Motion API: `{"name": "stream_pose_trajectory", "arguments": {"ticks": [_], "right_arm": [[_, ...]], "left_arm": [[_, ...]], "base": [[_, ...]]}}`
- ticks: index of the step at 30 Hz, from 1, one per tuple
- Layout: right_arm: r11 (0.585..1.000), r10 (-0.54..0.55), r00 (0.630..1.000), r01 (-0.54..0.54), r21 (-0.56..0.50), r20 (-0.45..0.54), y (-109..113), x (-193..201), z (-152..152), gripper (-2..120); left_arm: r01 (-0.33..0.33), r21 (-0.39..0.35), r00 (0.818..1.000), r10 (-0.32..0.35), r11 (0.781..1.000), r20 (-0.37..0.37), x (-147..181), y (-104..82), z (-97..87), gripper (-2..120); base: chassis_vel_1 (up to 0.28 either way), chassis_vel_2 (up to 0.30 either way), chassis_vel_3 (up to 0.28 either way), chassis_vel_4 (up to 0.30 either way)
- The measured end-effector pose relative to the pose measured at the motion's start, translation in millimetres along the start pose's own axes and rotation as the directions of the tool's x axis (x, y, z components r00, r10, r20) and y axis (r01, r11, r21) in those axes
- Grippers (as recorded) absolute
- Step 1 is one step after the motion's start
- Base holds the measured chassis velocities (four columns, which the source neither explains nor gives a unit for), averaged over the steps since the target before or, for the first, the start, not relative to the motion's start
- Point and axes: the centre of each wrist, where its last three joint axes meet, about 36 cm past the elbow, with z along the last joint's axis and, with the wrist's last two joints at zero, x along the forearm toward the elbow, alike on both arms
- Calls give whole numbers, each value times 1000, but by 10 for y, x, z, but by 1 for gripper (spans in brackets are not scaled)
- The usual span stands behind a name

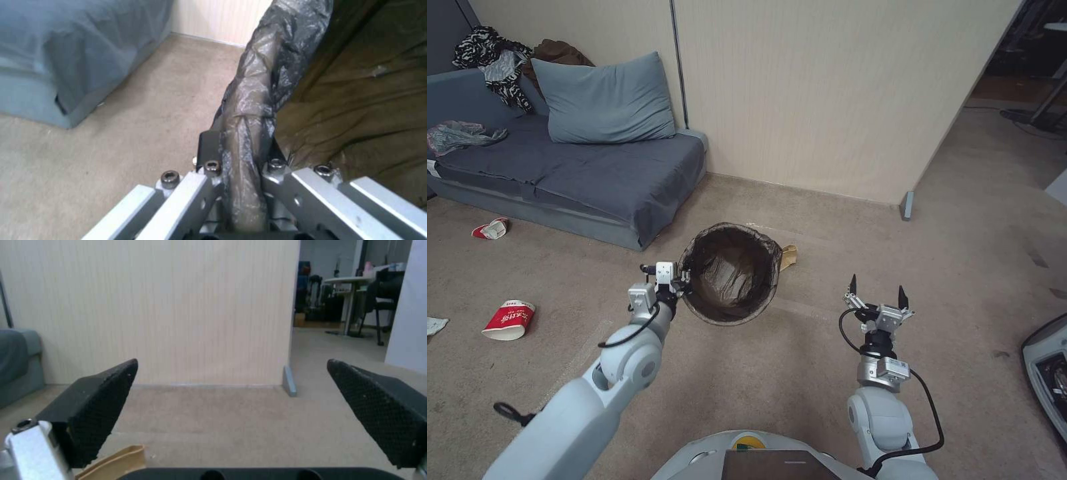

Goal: Pick up the trash bin, then pick up the garbage from the floor and place it into the trash bin.

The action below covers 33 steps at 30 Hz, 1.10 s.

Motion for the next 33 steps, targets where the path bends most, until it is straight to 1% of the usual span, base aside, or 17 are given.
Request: {"name": "stream_pose_trajectory", "arguments": {"ticks": [2, 3, 4, 6, 7, 10, 14, 17, 25, 33], "right_arm": [[1000, -3, 1000, 3, 0, 1, -7, -5, -6, 100], [1000, -4, 1000, 4, 1, 1, -12, -8, -6, 100], [1000, -4, 1000, 4, 1, 1, -12, -8, -6, 100], [1000, -7, 1000, 7, 3, 1, -23, -15, -9, 100], [1000, -7, 1000, 7, 3, 1, -23, -15, -9, 100], [1000, -8, 1000, 8, 4, 1, -29, -29, -14, 100], [1000, -9, 1000, 9, 2, 2, -29, -37, -21, 100], [1000, -11, 1000, 11, 3, 3, -35, -50, -27, 100], [1000, -13, 1000, 13, 6, 5, -47, -53, -27, 100], [1000, -13, 1000, 13, 8, 4, -57, -50, -25, 100]], "left_arm": [[23, 8, 1000, -23, 1000, 12, 87, -17, 102, 0], [38, 1, 999, -38, 999, 22, 118, -17, 146, 0], [38, 1, 999, -38, 999, 22, 118, -17, 146, 0], [73, -20, 996, -72, 997, 45, 197, 0, 252, 0], [73, -20, 996, -72, 997, 45, 197, 0, 252, 0], [87, -10, 996, -87, 996, 35, 288, -2, 341, 0], [95, -8, 995, -95, 995, 31, 329, 1, 380, 0], [116, -14, 993, -115, 993, 36, 393, 13, 454, 0], [120, -12, 993, -120, 993, 23, 486, -4, 460, 0], [131, -14, 991, -132, 991, -16, 599, -27, 418, 0]], "base": [[0, 0, 0, 0], [0, 0, 0, 0], [0, 0, 0, 0], [0, 0, 0, 0], [0, 0, 0, 0], [0, 0, 0, 0], [0, 0, 0, 0], [0, 0, 0, 0], [0, 0, 0, 0], [0, 0, 0, 0]]}}
